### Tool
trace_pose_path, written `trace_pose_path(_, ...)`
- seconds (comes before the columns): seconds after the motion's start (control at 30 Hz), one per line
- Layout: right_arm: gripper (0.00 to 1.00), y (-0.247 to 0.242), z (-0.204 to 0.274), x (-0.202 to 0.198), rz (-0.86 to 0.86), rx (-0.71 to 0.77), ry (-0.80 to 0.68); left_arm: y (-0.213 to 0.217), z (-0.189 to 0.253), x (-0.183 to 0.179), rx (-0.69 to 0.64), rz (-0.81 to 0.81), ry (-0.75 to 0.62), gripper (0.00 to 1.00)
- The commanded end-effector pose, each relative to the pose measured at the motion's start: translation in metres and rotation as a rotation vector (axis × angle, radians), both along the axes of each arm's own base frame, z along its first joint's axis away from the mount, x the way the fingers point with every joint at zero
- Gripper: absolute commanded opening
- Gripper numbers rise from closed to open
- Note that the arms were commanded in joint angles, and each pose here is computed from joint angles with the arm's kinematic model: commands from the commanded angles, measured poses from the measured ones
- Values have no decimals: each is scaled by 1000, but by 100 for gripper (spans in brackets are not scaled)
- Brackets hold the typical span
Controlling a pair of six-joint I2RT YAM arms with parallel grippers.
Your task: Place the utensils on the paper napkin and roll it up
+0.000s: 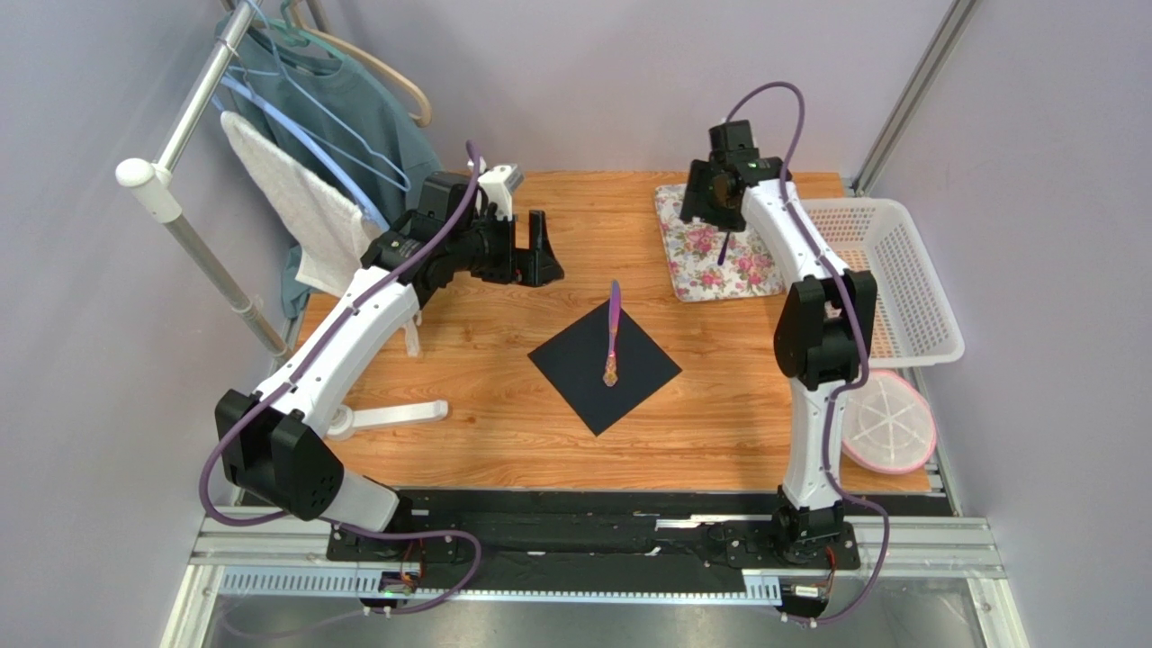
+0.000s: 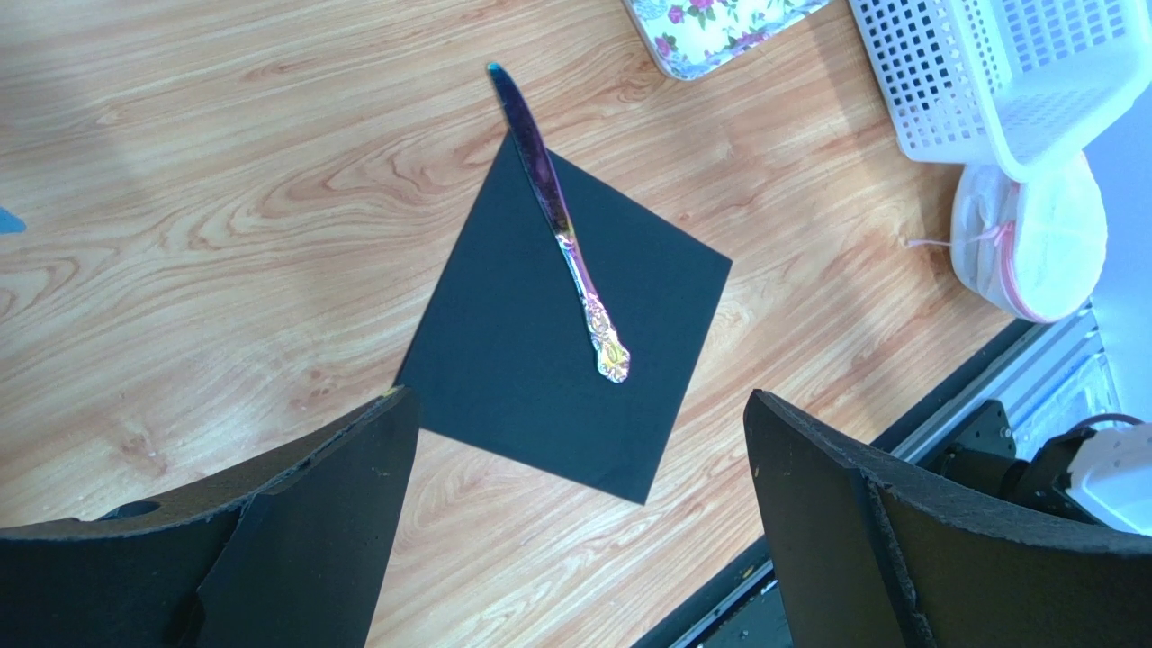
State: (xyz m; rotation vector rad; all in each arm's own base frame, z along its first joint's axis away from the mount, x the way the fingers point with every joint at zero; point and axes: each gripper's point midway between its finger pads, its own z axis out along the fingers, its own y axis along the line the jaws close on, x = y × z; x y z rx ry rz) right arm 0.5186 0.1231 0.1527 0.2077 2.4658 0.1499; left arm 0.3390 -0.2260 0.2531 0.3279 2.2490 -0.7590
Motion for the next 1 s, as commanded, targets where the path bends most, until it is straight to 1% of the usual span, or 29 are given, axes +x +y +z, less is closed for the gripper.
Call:
trace_pose_path(0.0, 65, -41, -18, 44, -49, -45, -39, -3, 18, 7, -24, -18, -56, 99)
trace_pose_path(0.03, 63, -56, -22, 51, -82, -59, -45, -4, 16, 7, -23, -19, -53, 99)
trace_pose_path(0.07, 63, -62, -37, 58, -94, -69, -34, -4, 16, 7, -23, -18, -53, 99)
trace_pose_path(0.17, 61, -77, -48, 75, -120, -94, -62, -4, 12, 9, -19, -14, -46, 99)
trace_pose_path(0.37, 59, -90, -65, 95, -152, -116, -108, -5, 4, 11, -15, -10, -23, 99)
trace_pose_path(0.5, 57, -102, -85, 104, -189, -124, -105, -5, 3, 12, -13, -8, -18, 99)
trace_pose_path(0.63, 55, -111, -88, 113, -222, -122, -124, -5, 2, 13, -9, -5, -18, 99)
trace_pose_path(0.73, 50, -111, -91, 118, -224, -111, -135, -6, 0, 14, -8, -5, -8, 99)
trace_pose_path(0.83, 49, -113, -102, 119, -230, -122, -127, -7, -2, 16, -8, -2, 8, 99)
trace_pose_path(0.87, 47, -113, -106, 119, -232, -128, -123, -7, -2, 16, -8, 0, 10, 99)
trace_pose_path(0.9, 42, -116, -104, 123, -242, -126, -134, -8, -3, 16, -6, -3, 16, 99)
trace_pose_path(0.97, 38, -114, -109, 121, -236, -121, -117, -6, -4, 18, -1, 3, 16, 99)
